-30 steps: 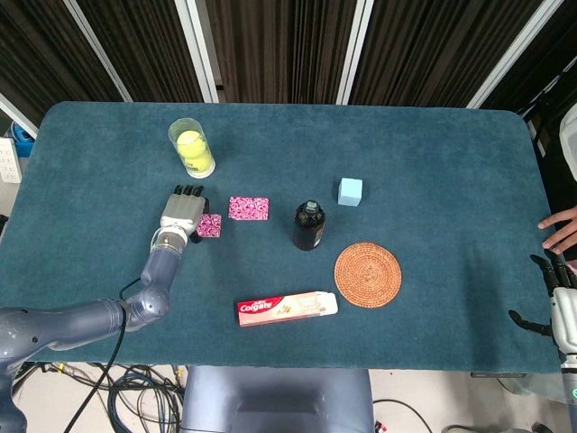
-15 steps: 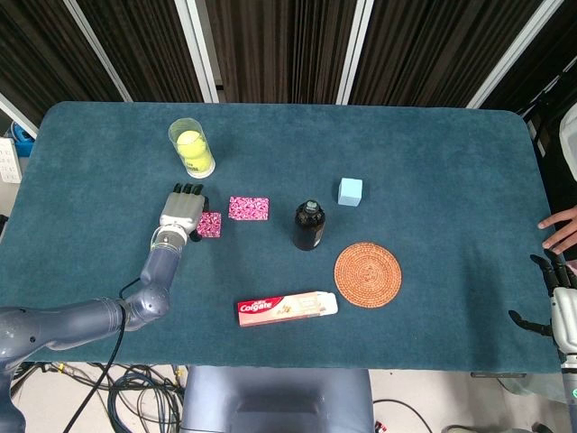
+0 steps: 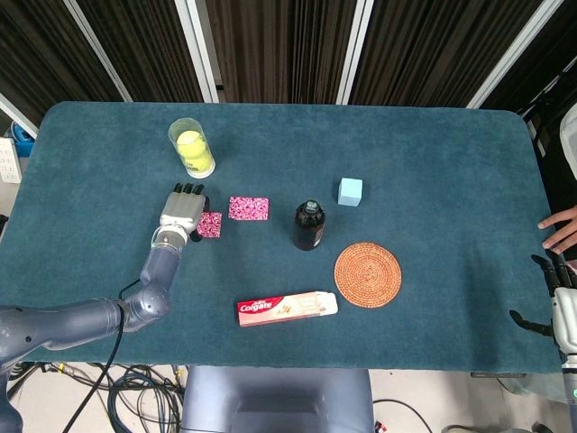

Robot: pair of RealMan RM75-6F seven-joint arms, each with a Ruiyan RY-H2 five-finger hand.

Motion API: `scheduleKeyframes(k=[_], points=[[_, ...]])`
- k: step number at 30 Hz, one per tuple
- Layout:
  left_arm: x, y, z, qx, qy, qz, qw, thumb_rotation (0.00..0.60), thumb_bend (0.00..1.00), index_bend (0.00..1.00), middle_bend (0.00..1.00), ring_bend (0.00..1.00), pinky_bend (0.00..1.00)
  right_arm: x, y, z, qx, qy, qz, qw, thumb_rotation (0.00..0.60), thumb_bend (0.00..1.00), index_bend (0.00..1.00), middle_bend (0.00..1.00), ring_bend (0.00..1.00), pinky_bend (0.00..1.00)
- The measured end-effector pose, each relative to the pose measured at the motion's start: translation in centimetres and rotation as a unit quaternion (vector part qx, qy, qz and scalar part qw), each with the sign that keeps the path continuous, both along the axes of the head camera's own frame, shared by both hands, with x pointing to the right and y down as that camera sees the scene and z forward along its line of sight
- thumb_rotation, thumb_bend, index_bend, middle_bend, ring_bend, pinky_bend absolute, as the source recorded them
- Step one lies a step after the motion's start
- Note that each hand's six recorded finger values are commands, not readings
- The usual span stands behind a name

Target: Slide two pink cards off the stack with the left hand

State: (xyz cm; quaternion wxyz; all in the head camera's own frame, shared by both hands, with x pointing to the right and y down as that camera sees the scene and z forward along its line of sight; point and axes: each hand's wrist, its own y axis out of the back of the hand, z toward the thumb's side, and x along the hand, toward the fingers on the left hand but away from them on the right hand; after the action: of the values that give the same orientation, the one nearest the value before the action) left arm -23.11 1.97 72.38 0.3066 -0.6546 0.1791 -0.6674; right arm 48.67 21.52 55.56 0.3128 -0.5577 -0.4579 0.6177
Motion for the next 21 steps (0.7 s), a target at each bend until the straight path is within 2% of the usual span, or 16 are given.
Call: scheduleKeyframes(k=[10, 17, 21], points=[[0.9, 0.4, -1.7, -0.007, 0.014, 0.004, 0.9999, 0.6, 0.3, 0.48, 0.15, 0.0, 0.0, -0.2, 0.0, 0.0, -0.001, -0.003, -0.002, 1.0, 0.6, 0.11, 0.14, 0.06, 0.13, 0.23], [4.0, 1.4, -3.7, -0.031, 0.043, 0.005, 0.9986, 0.6, 0.3, 0.48, 0.15, 0.0, 0.0, -0.2, 0.1, -0.2, 0.003, -0.01, -0.003, 0.9999, 0.6, 0.11, 0.14, 0.06, 0.13, 0.23], [5.6, 1.4, -4.7, -0.025, 0.042, 0.011, 0.9987, 0.6, 0.3, 0.48, 0.15, 0.0, 0.0, -0.2, 0.1, -0.4, 0.006, -0.013, -0.003, 0.9999, 0.6, 0.11, 0.14, 0.06, 0.13, 0.23]])
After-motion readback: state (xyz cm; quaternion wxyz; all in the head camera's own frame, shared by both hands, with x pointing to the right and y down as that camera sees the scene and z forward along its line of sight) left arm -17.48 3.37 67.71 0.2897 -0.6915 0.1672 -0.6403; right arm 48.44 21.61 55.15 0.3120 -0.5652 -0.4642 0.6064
